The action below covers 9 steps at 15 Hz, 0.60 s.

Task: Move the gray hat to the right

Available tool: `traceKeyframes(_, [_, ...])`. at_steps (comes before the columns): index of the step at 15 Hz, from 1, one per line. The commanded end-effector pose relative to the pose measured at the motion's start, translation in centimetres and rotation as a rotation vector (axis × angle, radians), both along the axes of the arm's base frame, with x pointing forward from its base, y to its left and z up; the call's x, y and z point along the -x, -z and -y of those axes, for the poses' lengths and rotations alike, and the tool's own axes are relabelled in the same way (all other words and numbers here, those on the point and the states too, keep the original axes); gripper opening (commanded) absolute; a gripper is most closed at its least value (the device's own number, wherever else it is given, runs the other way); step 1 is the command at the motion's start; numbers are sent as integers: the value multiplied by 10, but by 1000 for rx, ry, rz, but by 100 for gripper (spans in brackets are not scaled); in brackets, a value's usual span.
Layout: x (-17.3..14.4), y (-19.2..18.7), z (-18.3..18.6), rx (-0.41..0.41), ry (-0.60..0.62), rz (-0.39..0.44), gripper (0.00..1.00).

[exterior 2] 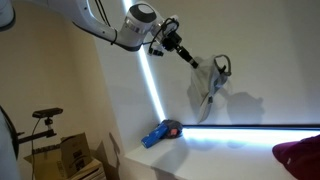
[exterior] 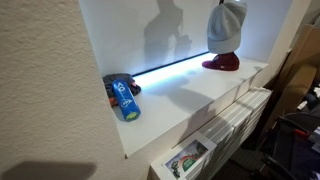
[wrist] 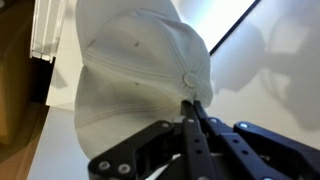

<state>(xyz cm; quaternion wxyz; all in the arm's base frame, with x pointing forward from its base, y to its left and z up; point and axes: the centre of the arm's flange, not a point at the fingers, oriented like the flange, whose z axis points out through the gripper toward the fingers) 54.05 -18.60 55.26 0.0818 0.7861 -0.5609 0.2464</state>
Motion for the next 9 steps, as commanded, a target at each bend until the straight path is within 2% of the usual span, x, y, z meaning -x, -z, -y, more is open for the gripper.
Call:
traceKeyframes(1, [-25,20,28,-13,19,204,1])
traceKeyframes(3, [-37,38,39,-83,23,315,1])
traceKeyframes(5, [-45,62,47,-186,60,394,1])
traceKeyframes(6, [-35,40,38,-124,57,338,3])
traceKeyframes(9, [-45,66,43,-163,81,368,3])
